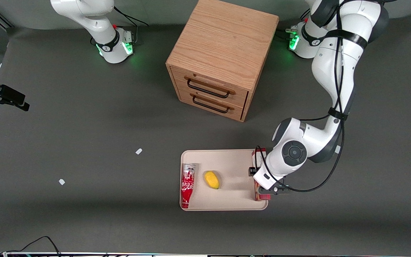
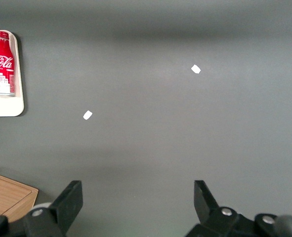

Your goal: Place red cookie box on tray

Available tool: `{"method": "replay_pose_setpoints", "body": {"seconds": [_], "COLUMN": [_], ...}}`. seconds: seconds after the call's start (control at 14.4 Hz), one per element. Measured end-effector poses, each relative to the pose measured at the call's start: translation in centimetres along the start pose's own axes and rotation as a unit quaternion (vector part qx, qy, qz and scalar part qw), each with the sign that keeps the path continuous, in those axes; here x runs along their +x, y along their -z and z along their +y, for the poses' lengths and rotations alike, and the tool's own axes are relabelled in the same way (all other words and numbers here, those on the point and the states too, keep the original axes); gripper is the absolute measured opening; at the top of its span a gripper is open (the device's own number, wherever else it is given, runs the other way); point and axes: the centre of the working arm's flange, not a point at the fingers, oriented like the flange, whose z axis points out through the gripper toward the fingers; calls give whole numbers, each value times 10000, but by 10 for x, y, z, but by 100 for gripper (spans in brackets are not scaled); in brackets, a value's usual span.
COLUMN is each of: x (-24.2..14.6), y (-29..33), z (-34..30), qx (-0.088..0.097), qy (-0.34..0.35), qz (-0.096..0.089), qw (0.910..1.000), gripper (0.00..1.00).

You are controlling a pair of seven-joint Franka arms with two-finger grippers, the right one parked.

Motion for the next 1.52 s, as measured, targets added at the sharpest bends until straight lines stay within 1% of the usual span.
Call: {"method": "replay_pose_setpoints", "body": {"seconds": [0.07,0.14,0.35,0.42,0.49,0.55,0.62,0.69,0.83,0.97,1.11,1.32,1.52], "x": [2,5,19,23,24,22,19,14,-2,-18,-37,-69,-106], "y": [4,11,59,82,109,137,165,193,244,288,324,356,375], "z": [1,1,-14,-24,-37,-51,-66,-80,-110,-150,-194,-252,-273], "qx": [-15,-36,-107,-75,-12,74,167,223,172,210,317,414,437], "qy": [10,36,225,298,379,464,531,546,396,215,47,-214,-270], "qz": [39,101,360,391,379,328,263,180,-79,-252,-296,-271,-257], "qw": [10000,9999,9990,9988,9986,9984,9981,9981,9990,9992,9991,9985,9983], "gripper": [96,100,100,100,100,100,100,100,100,100,100,100,100]}}
